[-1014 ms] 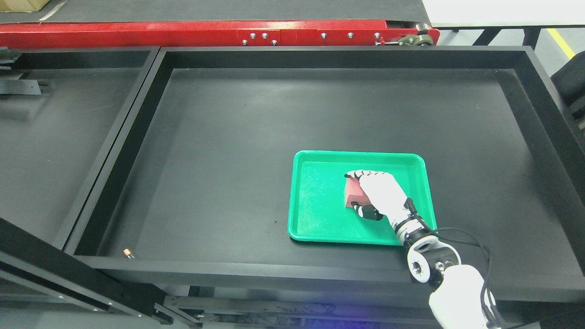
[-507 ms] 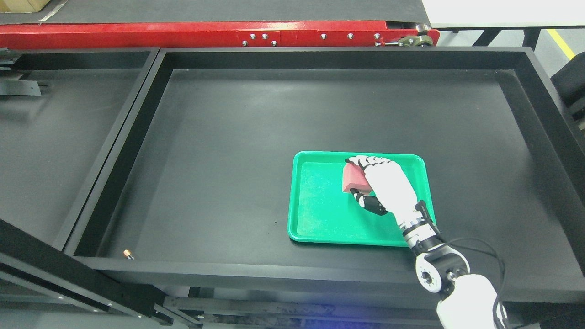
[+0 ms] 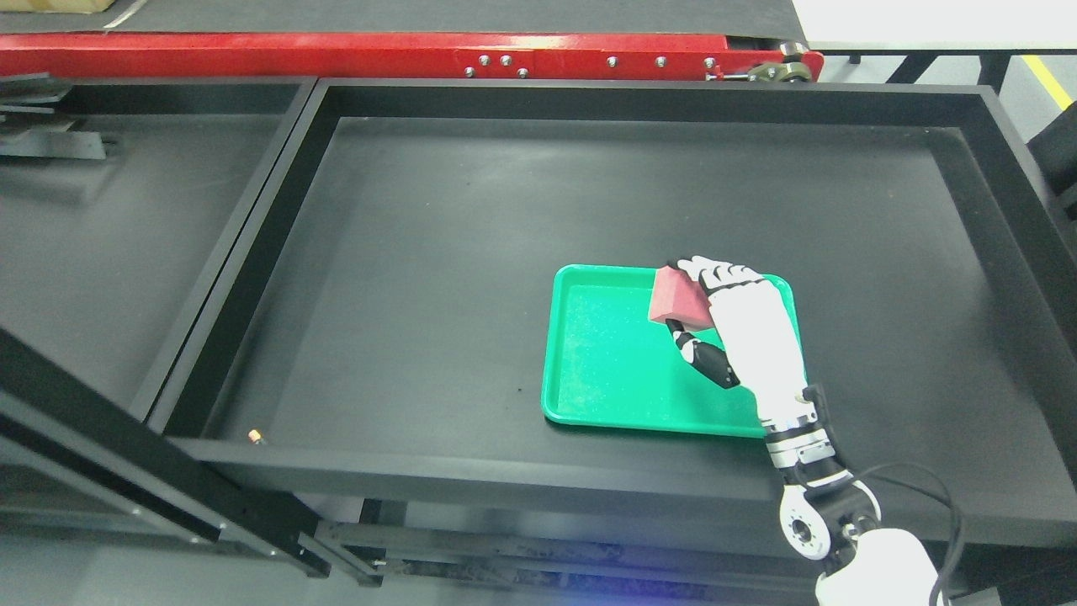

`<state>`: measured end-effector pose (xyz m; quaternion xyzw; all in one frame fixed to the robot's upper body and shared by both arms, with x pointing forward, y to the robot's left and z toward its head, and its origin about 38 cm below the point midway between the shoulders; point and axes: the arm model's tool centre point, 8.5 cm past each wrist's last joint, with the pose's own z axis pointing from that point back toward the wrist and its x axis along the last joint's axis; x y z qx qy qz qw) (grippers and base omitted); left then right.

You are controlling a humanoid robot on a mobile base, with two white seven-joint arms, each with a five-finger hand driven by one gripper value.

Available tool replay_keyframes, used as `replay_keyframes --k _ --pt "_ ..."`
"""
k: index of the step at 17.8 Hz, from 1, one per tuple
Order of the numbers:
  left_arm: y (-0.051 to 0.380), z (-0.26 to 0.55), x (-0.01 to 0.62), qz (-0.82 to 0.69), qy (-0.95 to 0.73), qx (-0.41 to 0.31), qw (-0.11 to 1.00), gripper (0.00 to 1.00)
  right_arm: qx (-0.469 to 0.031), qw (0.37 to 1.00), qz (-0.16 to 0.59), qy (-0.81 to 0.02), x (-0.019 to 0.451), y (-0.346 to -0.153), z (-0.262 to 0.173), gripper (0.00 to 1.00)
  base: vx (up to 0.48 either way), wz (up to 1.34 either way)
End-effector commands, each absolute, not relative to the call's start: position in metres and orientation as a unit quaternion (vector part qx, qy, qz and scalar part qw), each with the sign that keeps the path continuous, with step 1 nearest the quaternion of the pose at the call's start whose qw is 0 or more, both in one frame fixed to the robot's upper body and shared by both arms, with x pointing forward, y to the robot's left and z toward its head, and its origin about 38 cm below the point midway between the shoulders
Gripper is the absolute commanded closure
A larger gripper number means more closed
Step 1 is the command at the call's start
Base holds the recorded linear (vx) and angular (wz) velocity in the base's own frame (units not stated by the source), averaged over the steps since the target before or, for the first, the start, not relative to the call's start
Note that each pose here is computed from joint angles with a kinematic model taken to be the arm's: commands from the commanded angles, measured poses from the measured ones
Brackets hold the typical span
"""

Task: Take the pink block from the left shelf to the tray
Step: 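Lift the pink cube off the green tray with the right hand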

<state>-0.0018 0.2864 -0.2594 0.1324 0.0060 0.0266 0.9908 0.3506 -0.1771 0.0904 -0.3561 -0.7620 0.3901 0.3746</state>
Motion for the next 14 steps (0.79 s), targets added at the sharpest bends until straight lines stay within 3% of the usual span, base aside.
replay_keyframes --k 1,8,14 --pt "0.297 -0.258 0.023 0.028 -0.018 0.140 0.990 0.00 -0.402 0.321 0.224 -0.827 0.332 -0.202 0.131 0.96 -0.145 0.20" --pt "0.297 -0.258 0.023 0.028 -0.018 0.140 0.990 0.00 -0.408 0.349 0.216 -0.815 0.326 -0.213 0.120 0.96 -0.155 0.30" --pt "0.297 -0.258 0.023 0.028 -0.018 0.140 0.990 0.00 -0.421 0.378 0.199 -0.800 0.329 -0.213 0.118 0.96 -0.171 0.65"
